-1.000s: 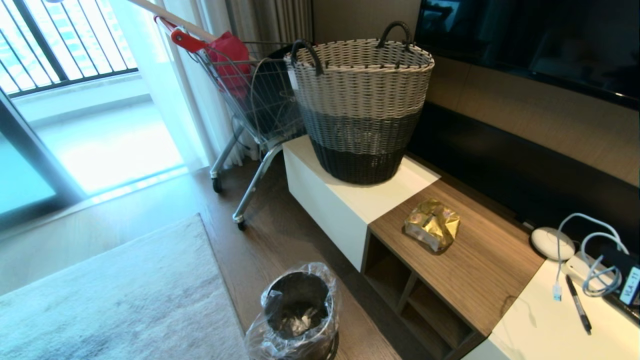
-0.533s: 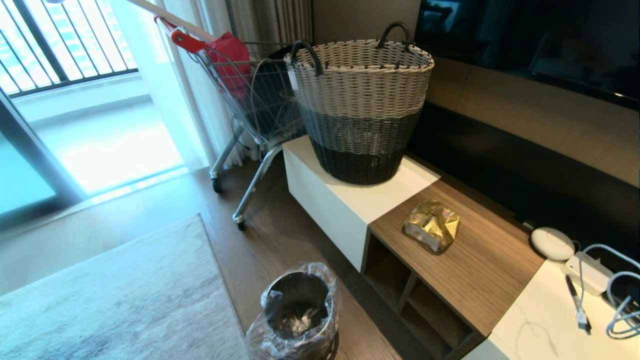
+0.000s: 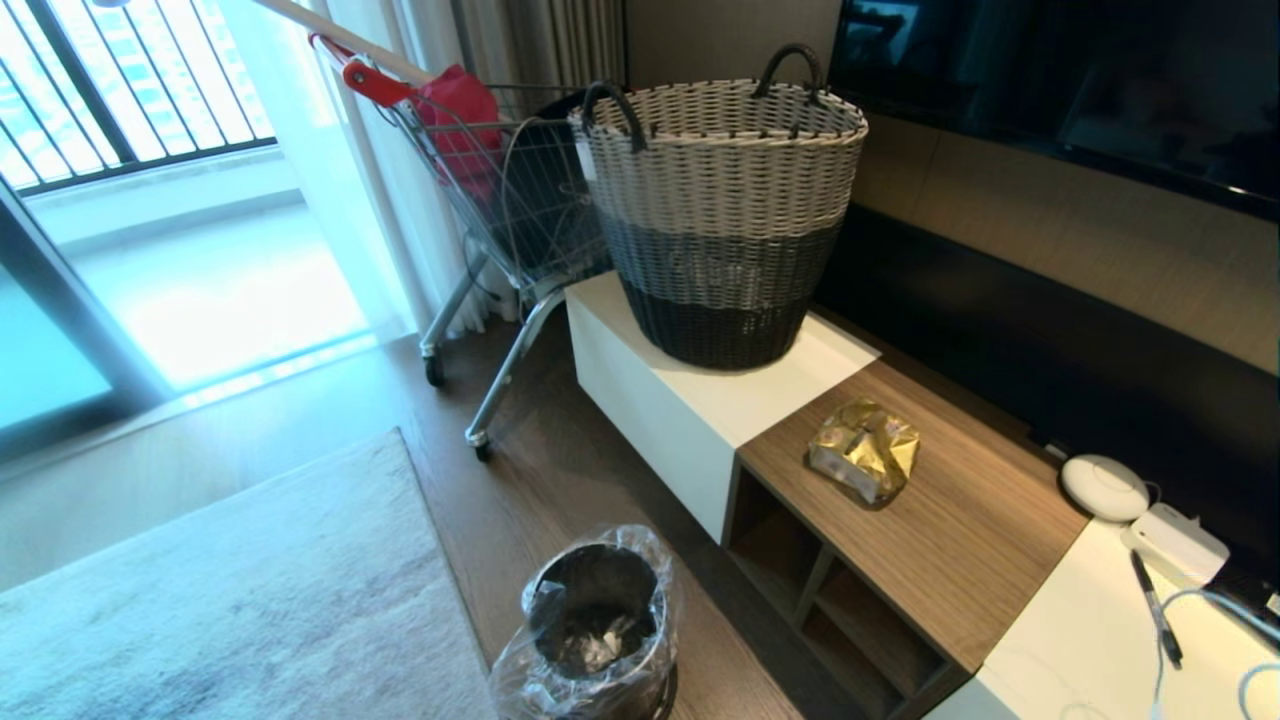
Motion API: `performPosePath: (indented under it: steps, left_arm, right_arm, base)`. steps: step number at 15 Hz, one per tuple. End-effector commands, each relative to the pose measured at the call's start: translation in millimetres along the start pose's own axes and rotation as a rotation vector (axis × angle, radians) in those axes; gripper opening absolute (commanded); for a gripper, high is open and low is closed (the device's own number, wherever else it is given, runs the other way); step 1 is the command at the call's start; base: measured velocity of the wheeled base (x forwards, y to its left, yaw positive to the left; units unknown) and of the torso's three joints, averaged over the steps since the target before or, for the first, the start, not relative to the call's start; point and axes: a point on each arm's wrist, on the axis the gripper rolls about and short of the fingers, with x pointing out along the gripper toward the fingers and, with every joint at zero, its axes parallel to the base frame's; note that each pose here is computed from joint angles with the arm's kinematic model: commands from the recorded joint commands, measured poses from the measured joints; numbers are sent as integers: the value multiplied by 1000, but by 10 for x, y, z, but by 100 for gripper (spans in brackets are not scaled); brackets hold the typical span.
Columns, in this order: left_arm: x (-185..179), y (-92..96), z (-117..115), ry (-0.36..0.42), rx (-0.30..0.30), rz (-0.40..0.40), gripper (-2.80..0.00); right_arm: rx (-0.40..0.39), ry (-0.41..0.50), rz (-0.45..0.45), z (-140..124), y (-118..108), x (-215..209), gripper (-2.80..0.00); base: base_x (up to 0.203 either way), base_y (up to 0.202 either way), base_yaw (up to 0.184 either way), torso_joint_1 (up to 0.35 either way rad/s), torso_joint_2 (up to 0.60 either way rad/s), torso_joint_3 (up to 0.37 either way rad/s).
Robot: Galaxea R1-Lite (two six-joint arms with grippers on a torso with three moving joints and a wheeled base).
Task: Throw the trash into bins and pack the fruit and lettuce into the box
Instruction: Throw it into the trash can
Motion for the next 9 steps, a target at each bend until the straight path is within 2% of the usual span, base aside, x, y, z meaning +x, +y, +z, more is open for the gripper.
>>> performPosePath:
  steps: [1,5,9]
  left_arm:
    - [1,0,1,0,-1,0,-280]
    - [0,0,1,-1,-1,1,-280]
    - [0,0,1,0,-2,1,-280]
  right_arm:
    - [-3,-40,6,-162,-8,-198,-280]
    - [-29,-38,71,-280,-6,-279,-280]
    - [-27,-98,85,-305,-10,-324,-280]
  base:
    - [0,0,0,0,0,0]
    - [0,0,0,0,0,0]
    - [0,0,0,0,0,0]
